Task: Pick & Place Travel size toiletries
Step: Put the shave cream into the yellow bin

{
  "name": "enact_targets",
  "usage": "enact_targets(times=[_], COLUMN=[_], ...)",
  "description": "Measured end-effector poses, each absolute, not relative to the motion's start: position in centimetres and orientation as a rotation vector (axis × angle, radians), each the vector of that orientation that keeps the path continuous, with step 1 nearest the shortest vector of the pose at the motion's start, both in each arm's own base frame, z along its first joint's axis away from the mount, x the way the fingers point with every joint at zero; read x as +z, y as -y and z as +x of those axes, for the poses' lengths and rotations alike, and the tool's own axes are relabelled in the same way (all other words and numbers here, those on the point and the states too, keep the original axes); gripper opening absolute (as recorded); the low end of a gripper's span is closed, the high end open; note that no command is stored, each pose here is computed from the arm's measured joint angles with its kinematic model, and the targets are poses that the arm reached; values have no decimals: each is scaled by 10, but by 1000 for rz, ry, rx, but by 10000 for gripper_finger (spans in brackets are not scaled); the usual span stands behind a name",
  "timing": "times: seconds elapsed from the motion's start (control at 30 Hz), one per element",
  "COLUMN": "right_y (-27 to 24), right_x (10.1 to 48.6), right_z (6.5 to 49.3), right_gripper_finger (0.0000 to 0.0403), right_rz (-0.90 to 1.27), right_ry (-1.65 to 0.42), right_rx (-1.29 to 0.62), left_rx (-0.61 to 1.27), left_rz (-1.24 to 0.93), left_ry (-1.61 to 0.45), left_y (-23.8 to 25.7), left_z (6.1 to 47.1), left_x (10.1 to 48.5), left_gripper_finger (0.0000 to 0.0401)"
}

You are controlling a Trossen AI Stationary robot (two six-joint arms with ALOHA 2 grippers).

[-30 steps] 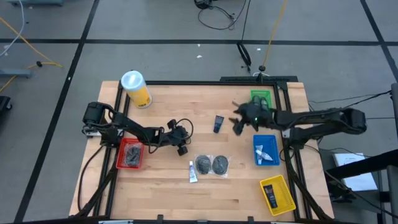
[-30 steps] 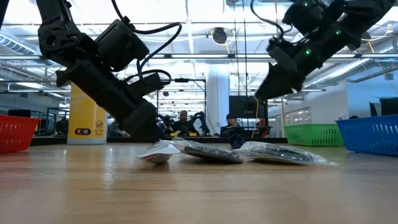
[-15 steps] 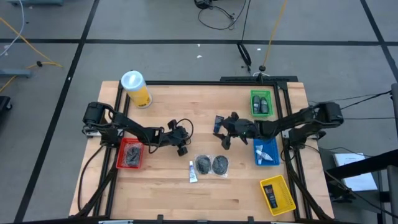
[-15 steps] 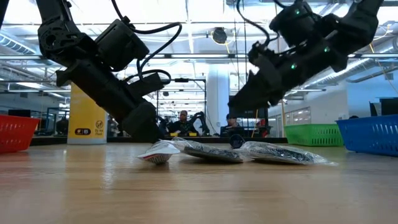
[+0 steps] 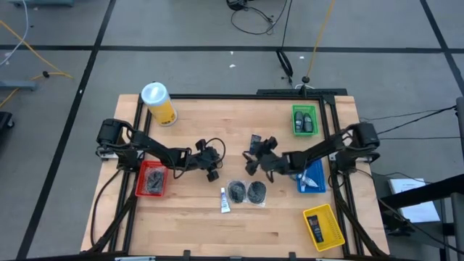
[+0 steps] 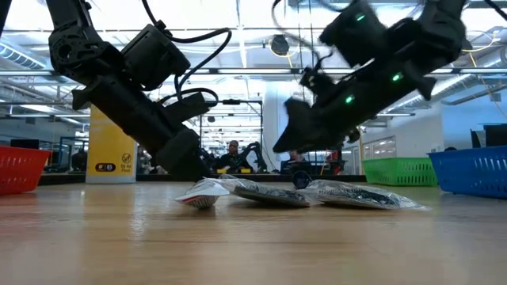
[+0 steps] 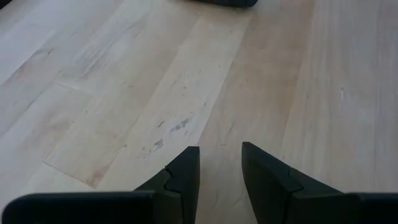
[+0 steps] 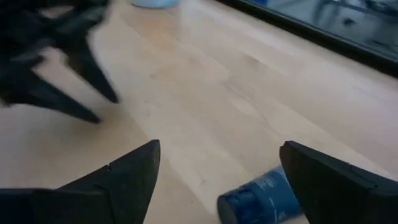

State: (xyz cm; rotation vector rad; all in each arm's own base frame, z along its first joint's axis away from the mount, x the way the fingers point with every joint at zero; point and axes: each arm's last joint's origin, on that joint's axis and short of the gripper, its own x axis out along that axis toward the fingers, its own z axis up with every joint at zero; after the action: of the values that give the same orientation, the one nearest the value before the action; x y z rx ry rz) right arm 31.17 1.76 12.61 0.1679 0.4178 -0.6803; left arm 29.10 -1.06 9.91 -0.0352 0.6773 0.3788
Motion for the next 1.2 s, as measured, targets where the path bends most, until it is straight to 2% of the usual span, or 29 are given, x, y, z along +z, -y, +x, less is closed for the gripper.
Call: enact_targets(times=[0.2, 0.4, 0.6, 0.83, 1.0, 1.2], right_y=[-13, 4, 14, 13, 10, 6], right_x=[115, 107, 95, 88, 86, 85], right_z=[334, 339, 326, 319, 318, 317], right_gripper_finger=[318, 318, 318, 313, 272, 191], right_rz=[140, 224, 302, 320, 336, 314], right_ry=[-501, -510, -601, -638, -631, -641], right_rx=[-872, -978, -1023, -980, -931, -892], left_rx=[380, 373, 344, 338, 338, 338], left_rz=[-38, -41, -48, -47, -47, -46], left_ry=[-678, -691, -698, -697, -697, -696], left_y=[11, 11, 13, 15, 15, 15], left_z=[291, 290, 290, 290, 290, 290], left_x=[99, 98, 98, 98, 98, 98], left_gripper_finger=[120, 120, 120, 120, 120, 120])
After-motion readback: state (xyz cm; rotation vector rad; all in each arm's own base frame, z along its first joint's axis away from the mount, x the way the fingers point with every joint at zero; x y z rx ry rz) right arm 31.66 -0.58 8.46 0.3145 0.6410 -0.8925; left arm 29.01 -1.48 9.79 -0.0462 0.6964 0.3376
